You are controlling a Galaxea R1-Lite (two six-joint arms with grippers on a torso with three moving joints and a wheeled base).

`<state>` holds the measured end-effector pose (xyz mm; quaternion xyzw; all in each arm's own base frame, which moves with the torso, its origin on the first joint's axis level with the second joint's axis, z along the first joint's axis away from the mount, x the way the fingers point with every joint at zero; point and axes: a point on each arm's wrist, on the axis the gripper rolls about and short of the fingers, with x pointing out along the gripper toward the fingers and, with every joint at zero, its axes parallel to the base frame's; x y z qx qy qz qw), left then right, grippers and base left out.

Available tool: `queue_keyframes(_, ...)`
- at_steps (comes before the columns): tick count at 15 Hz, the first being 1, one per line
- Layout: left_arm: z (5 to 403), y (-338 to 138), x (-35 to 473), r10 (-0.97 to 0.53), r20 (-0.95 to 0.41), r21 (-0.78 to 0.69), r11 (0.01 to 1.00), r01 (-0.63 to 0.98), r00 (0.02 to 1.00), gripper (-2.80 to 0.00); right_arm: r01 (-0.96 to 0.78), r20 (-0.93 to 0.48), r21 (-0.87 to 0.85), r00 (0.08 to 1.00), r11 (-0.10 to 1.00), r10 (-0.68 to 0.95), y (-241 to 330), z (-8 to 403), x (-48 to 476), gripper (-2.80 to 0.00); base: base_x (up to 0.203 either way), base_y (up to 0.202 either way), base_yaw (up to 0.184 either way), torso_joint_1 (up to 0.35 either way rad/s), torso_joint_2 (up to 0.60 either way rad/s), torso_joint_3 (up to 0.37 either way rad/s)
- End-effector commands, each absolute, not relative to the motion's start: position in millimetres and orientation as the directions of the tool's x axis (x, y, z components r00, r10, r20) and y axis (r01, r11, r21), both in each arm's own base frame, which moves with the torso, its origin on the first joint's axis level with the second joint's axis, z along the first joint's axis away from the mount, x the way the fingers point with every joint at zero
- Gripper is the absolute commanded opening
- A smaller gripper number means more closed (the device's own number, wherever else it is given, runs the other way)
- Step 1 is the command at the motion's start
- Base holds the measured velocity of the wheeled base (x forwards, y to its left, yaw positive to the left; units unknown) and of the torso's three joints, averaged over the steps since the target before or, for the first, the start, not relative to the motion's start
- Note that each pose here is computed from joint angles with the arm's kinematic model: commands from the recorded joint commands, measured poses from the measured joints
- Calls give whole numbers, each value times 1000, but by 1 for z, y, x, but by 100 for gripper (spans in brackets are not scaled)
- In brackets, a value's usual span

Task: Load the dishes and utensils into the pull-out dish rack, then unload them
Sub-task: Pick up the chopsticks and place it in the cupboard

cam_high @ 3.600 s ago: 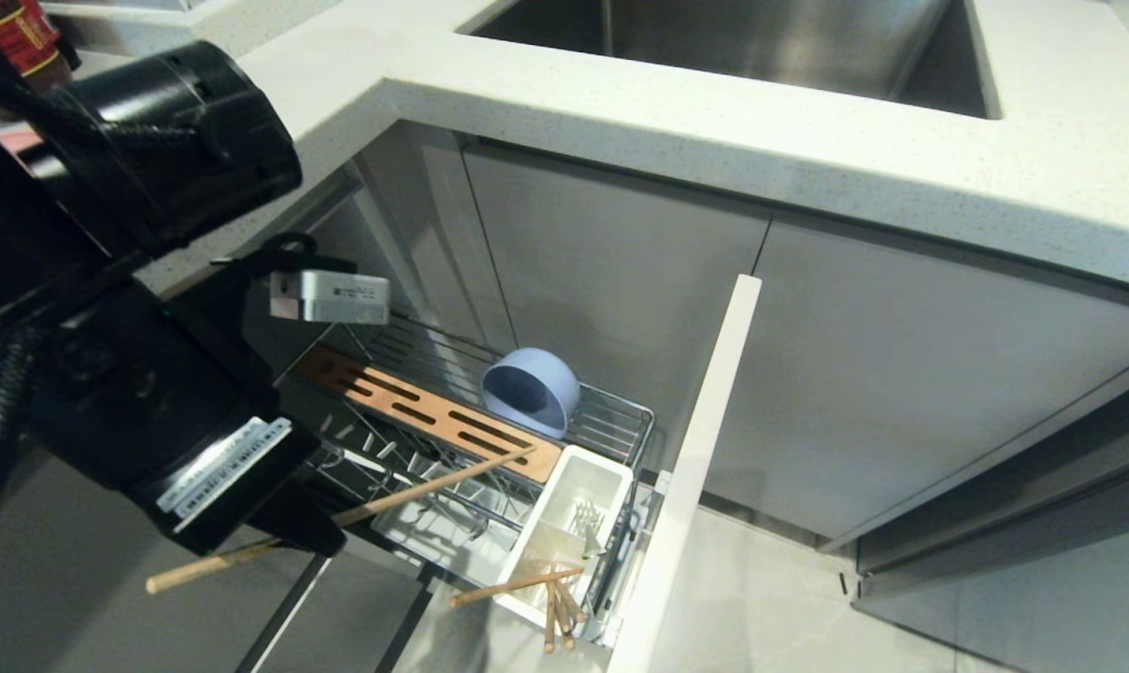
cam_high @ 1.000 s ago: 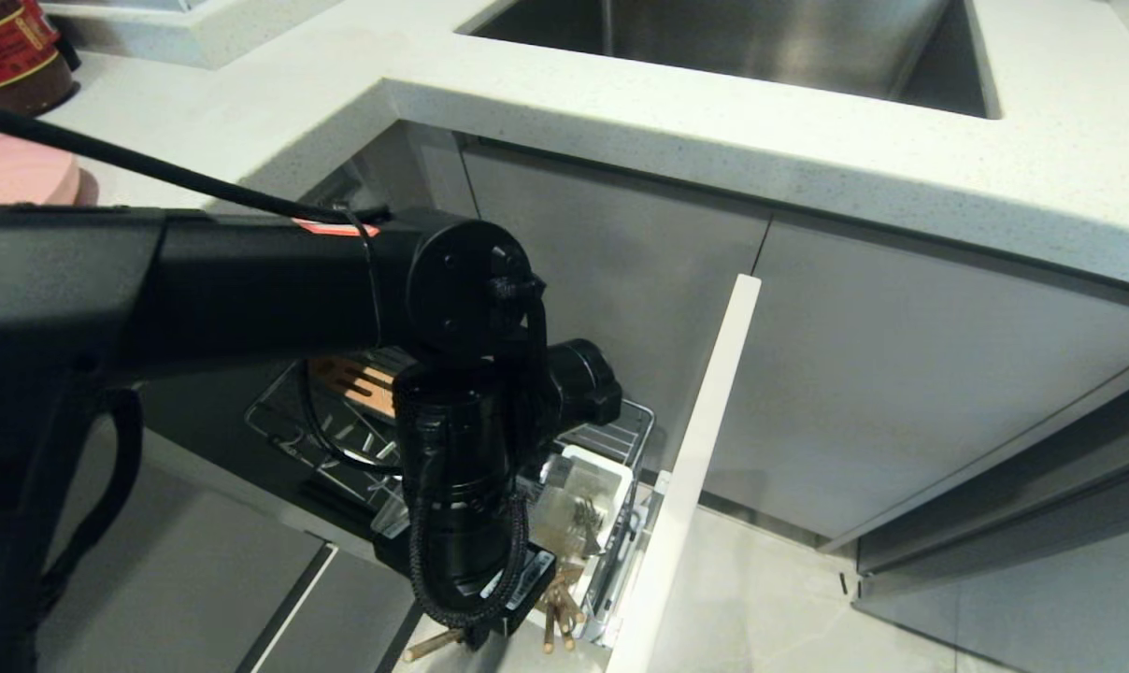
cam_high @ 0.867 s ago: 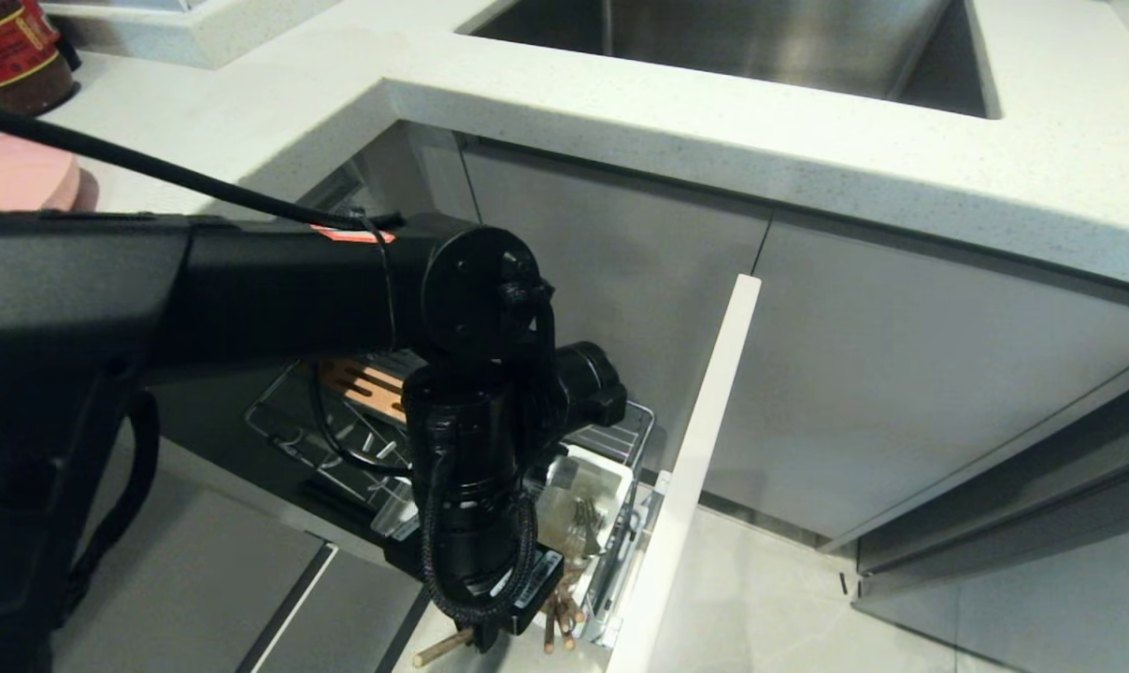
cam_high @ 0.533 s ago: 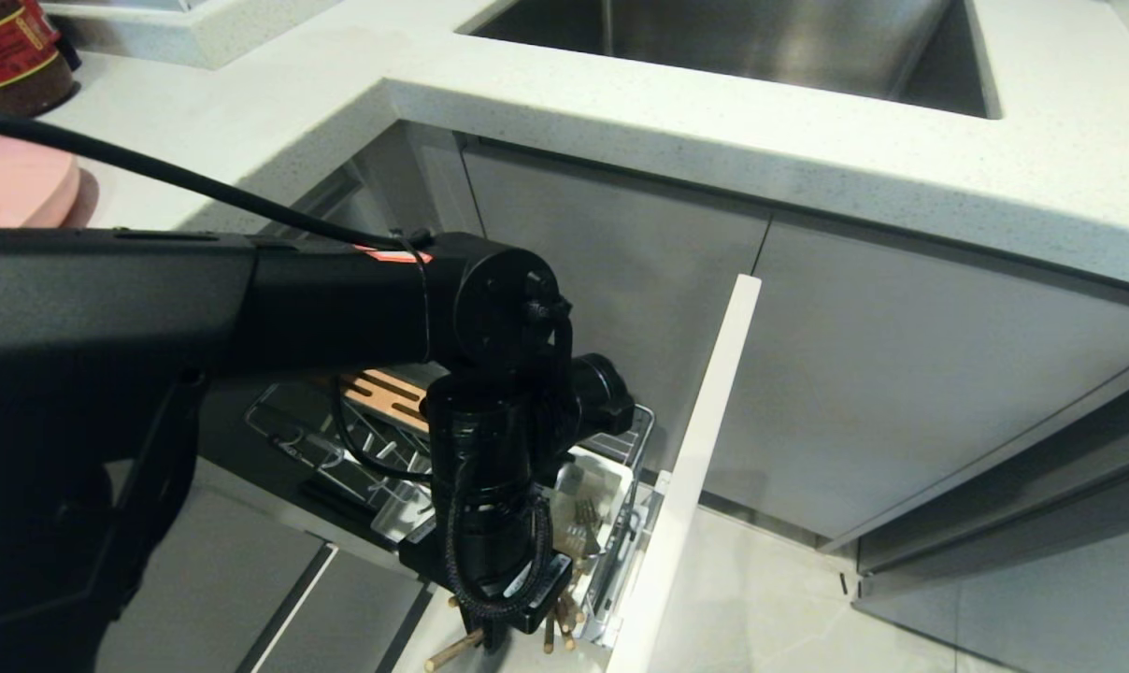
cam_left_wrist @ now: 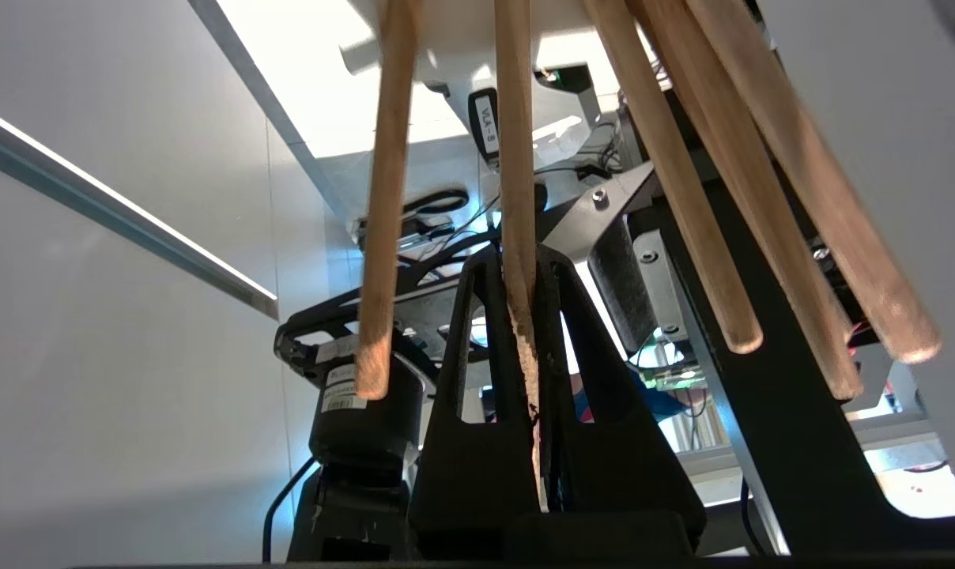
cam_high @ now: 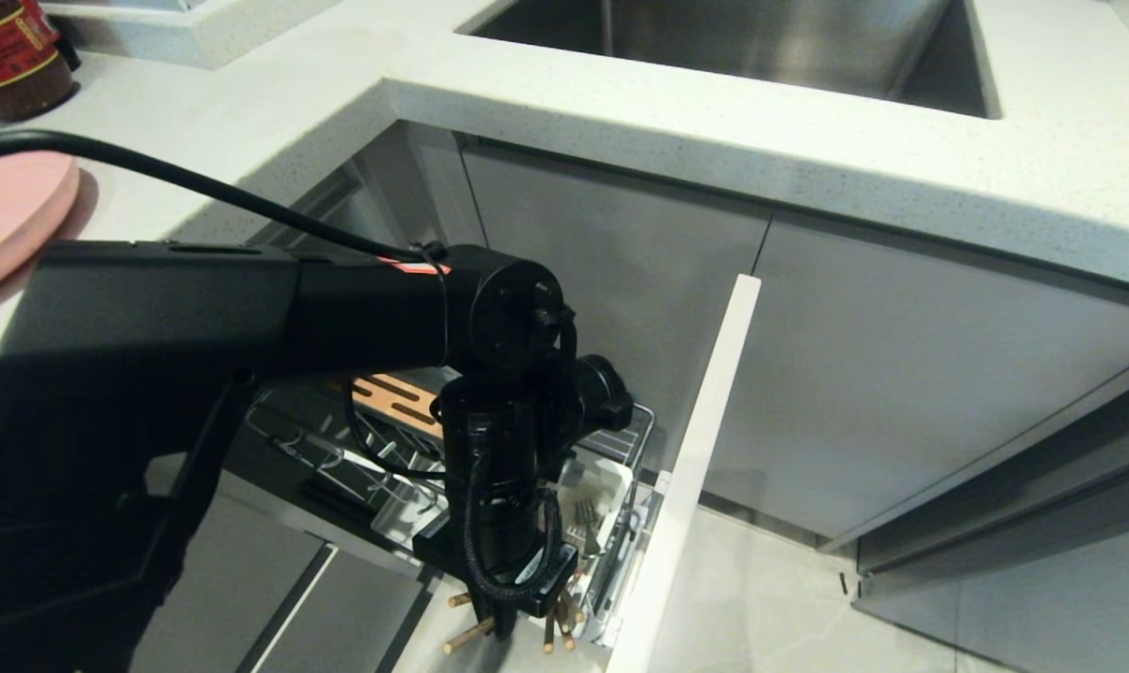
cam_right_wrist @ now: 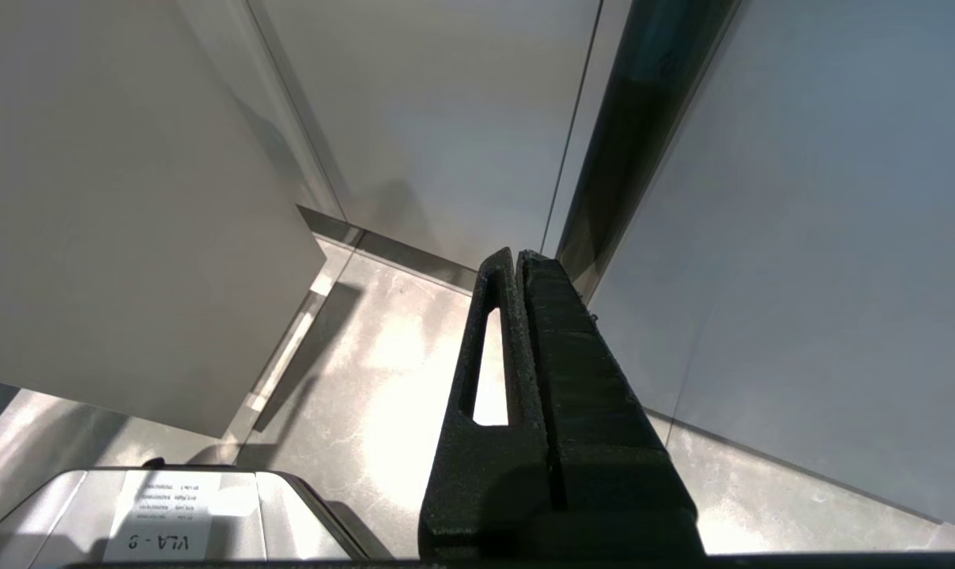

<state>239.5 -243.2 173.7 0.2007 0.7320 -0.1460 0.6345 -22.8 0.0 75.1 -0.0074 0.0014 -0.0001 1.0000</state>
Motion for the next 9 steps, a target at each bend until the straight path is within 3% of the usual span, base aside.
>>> queue_keyframes(1, 172, -242, 241, 115, -986, 44, 880, 472, -123, -280, 0, -3, -15, 1000, 1000, 0, 0, 75, -23, -280, 0, 0, 0, 0, 0, 0)
queue_keyframes(6, 171, -243, 243, 115, -986, 44, 882, 470, -124, -280, 1, -3, -15, 1000, 1000, -1, 0, 75, -23, -280, 0, 0, 0, 0, 0, 0)
queue_keyframes(7, 172, -242, 243, 114, -986, 43, 882, 470, -123, 0, 0, -3, -15, 1000, 1000, 0, 0, 75, -23, -280, 0, 0, 0, 0, 0, 0)
queue_keyframes(9, 175, -242, 243, 105, -988, 40, 886, 462, -116, 0, 1, -3, -15, 1000, 1000, -1, 0, 75, -23, -280, 0, 0, 0, 0, 0, 0)
